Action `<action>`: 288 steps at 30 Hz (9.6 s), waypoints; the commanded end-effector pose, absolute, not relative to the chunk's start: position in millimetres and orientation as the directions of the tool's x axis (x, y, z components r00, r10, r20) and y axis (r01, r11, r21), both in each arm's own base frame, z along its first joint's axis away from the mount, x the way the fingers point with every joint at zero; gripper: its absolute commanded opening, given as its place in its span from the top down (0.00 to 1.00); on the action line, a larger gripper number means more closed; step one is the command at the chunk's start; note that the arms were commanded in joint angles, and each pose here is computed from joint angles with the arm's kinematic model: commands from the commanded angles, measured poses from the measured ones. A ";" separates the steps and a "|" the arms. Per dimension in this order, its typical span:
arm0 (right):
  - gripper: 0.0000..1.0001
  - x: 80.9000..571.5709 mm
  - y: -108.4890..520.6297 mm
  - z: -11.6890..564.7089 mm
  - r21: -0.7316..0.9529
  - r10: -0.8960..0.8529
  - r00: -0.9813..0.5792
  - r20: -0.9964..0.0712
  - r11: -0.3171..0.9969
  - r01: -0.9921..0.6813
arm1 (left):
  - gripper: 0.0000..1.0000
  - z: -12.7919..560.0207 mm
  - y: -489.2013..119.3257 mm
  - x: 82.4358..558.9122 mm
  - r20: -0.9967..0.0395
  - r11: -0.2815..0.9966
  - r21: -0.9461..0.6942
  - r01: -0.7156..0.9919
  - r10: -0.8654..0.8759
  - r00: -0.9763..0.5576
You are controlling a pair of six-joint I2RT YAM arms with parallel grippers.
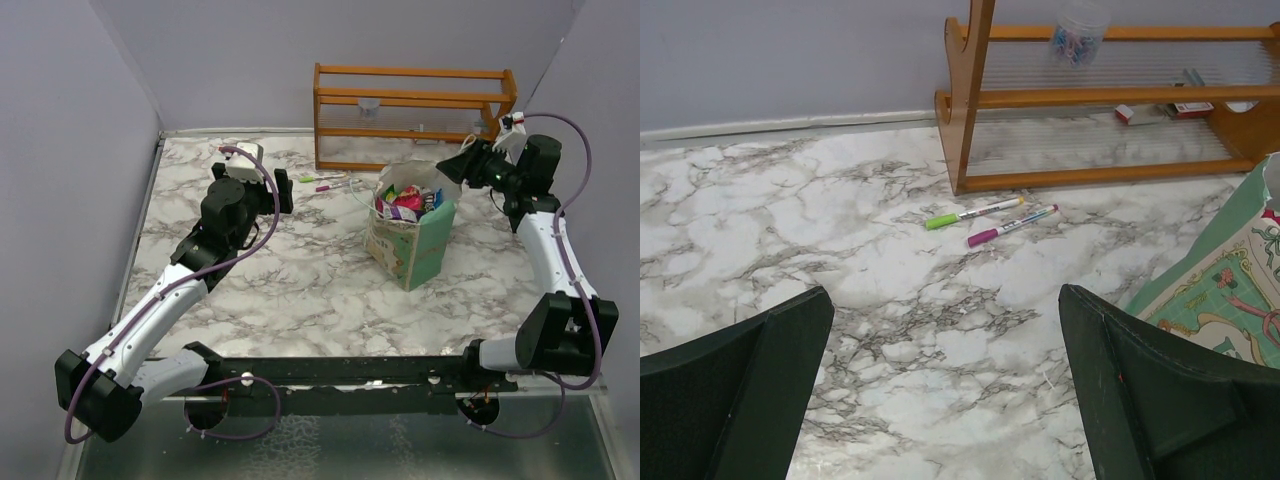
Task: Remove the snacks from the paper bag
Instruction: Adjust the paper bag at the center of the board, then take out the snack from the paper bag, then place the snack at the center of the board.
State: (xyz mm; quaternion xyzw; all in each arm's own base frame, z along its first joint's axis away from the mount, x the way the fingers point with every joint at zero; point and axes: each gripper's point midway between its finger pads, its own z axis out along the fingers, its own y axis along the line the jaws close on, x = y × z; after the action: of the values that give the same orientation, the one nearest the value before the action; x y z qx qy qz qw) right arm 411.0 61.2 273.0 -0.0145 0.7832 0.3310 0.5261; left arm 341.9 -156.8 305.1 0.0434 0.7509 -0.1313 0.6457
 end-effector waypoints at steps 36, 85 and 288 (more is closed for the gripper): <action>0.58 407.5 104.6 343.5 0.564 0.356 -0.439 -0.825 0.457 -0.688 | 0.01 322.4 -163.8 341.3 -0.983 0.952 -0.155 0.265 -0.123 -0.133; 0.97 379.6 88.7 437.3 0.250 0.193 -0.161 -0.968 0.683 -0.686 | 0.01 325.1 -169.2 337.7 -0.982 0.942 -0.170 0.291 -0.136 -0.134; 0.97 281.6 137.3 389.1 0.279 0.164 -0.227 -0.960 0.639 -0.716 | 0.62 101.9 -76.0 502.1 -0.634 0.962 -0.233 -0.141 -0.260 -0.728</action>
State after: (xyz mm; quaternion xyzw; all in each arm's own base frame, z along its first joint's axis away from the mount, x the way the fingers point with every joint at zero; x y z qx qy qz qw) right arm 278.5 138.1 375.4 -0.1944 0.7043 0.3815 0.5663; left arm 496.4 -80.7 50.1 -0.1168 0.9455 -0.0773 0.2941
